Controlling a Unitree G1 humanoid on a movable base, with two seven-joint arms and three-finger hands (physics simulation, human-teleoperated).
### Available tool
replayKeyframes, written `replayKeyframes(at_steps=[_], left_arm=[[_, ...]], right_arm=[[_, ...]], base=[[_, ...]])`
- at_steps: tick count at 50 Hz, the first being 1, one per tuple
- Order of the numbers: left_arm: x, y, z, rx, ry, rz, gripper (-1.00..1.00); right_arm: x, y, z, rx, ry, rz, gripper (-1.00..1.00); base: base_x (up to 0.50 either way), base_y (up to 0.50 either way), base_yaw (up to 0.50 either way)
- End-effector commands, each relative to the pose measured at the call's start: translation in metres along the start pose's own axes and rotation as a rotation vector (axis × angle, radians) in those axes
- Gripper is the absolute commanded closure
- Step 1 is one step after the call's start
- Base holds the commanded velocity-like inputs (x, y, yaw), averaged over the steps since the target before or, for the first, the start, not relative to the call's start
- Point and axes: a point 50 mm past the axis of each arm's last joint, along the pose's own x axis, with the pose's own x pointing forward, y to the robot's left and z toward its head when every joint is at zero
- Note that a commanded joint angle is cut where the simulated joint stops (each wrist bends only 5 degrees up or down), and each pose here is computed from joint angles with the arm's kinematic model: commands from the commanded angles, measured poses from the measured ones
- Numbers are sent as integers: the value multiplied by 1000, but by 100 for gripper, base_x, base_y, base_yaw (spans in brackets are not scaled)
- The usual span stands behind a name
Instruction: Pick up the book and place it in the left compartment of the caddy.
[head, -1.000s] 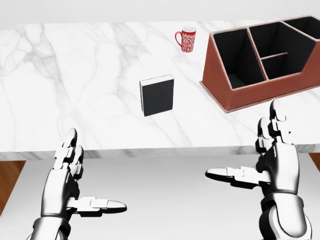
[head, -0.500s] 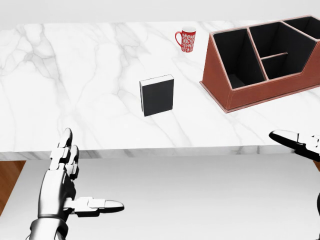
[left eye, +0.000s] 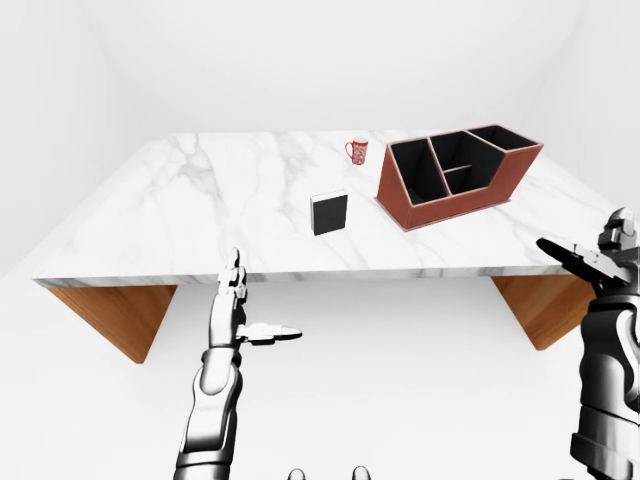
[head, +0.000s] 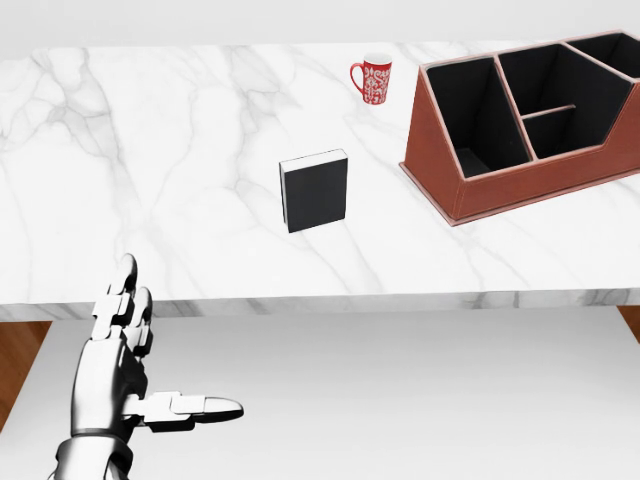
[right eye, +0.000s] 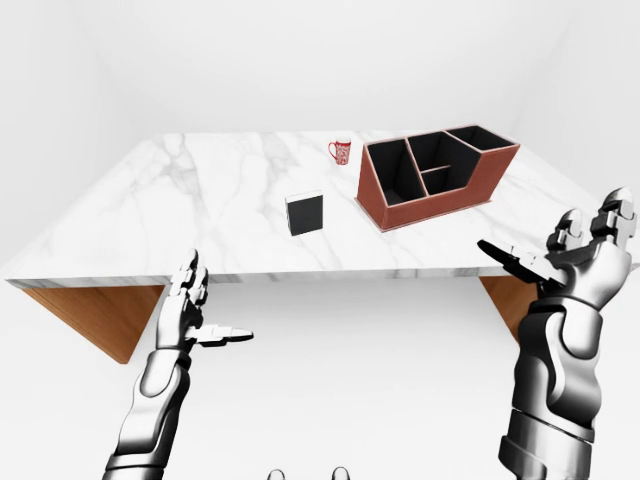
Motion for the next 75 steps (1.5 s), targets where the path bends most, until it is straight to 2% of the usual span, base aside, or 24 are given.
replayKeyframes(at_steps=[1,6,8,13,14,16,27,41,75], left_arm=[[-1,0,1,-4,-5,3,-100],[-1,0,2,-4,-5,3,-100],[-2,-1,3,-4,-5,1,-100],[-2,-1,3,-4,-5,1,-100],[-1,-1,2,-3,-6,-3,-100],[0,-1,2,-4,-5,-4,-100],[0,-1,3,-8,-8,-6,-100],[-1,-1,3,-8,-8,-9,-100],[-2,-1,4,9,-13,-2,-100]], right_arm=[[7,-20,-2,19,33,-77,-100],[7,-22,-1,22,33,-87,-100],[10,-39,0,22,40,-138,-100],[11,-39,0,22,45,-139,-100],[12,-57,-10,9,98,-188,-100],[12,-62,-13,14,116,-208,-100],[11,-75,-17,23,105,-246,-100],[10,-81,-22,0,103,-272,-100],[8,-82,-18,4,87,-258,-100]], base=[[0,0,0],[0,0,0],[0,0,0],[0,0,0],[0,0,0],[0,0,0],[0,0,0],[0,0,0],[0,0,3]])
